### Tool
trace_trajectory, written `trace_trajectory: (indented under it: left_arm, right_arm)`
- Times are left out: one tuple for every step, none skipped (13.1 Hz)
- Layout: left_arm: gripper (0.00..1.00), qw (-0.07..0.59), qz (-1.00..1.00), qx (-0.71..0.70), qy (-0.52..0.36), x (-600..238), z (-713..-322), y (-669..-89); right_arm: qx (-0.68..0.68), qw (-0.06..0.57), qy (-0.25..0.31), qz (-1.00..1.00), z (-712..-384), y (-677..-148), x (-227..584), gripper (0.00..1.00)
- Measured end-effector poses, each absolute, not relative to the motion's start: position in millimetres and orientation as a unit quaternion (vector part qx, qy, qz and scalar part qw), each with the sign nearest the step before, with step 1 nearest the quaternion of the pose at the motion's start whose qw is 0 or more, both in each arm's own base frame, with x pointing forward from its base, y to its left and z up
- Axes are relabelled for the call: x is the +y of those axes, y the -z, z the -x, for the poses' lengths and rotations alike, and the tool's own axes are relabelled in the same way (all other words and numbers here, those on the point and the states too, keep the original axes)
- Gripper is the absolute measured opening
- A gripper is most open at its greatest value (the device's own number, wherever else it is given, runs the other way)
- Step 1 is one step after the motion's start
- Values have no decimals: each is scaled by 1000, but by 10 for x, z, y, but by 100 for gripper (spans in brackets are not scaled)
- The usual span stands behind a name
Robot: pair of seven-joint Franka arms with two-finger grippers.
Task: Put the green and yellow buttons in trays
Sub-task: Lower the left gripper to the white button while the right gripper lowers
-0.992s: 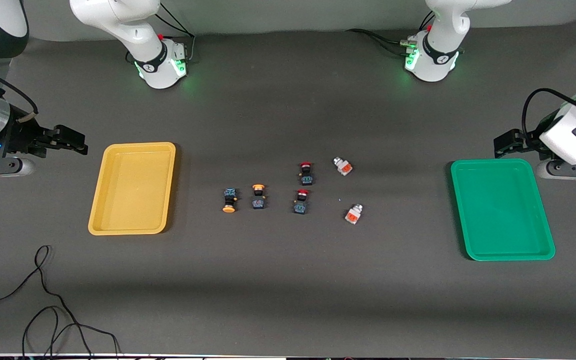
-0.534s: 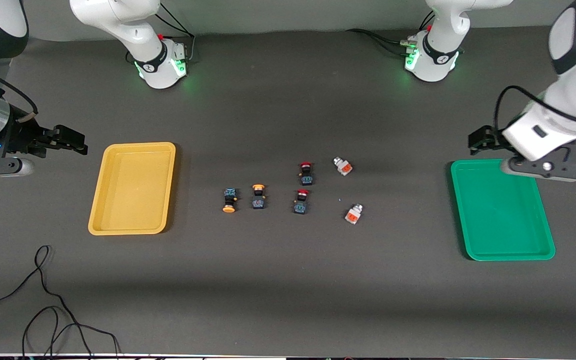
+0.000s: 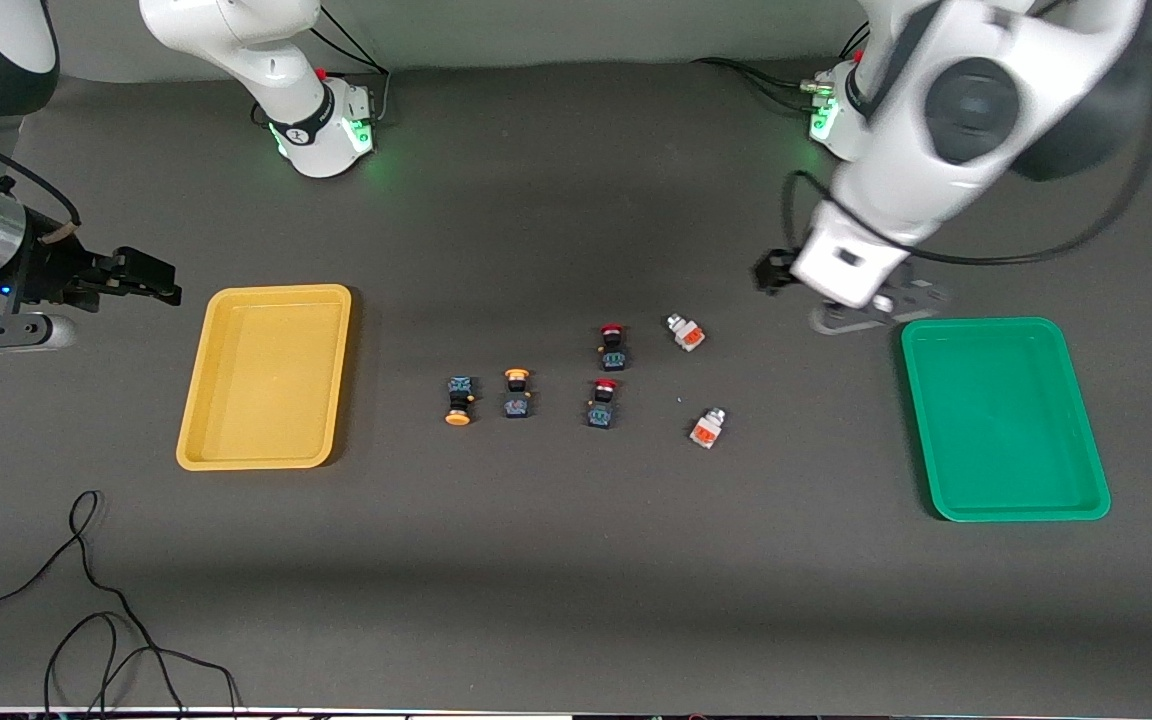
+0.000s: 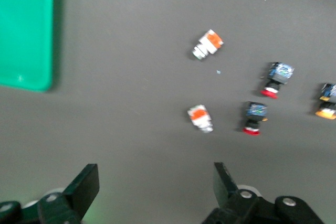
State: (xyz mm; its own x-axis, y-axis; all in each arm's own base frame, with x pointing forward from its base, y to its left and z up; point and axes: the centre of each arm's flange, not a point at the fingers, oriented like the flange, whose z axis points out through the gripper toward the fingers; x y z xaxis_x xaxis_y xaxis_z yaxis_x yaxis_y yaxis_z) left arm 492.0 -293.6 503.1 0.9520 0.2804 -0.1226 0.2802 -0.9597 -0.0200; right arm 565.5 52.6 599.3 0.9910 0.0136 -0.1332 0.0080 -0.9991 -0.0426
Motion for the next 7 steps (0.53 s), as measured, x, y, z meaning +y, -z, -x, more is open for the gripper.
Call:
trace_trajectory:
  left_arm:
    - [97, 2, 984, -168, -58, -3198, -4762, -4936]
    - [97, 2, 981, -187, -53, -3441, -4598, -4858]
    - [97, 1, 978, -201, -50, -3645, -4445, -4798]
    - [97, 2, 977, -210, -48, -3787, -4320, -4742]
    - [97, 2, 975, -216, -48, -3838, -4262, -4686]
    - [96, 2, 975, -219, -47, -3823, -4260, -4615]
    - [96, 2, 973, -225, -46, -3767, -4283, -4515]
  right_arm:
    - [6, 32, -70, 997, -5653, -5981, 600, 100]
    - [11, 37, -74, 997, -5653, -5948, 734, 100]
    - [13, 36, -76, 996, -5659, -5892, 936, 100]
    - [18, 33, -78, 996, -5675, -5794, 1193, 100]
    - [26, 29, -78, 996, -5692, -5653, 1473, 100]
    - [32, 25, -76, 996, -5703, -5457, 1760, 100]
    - [32, 22, -75, 996, -5710, -5215, 2008, 100]
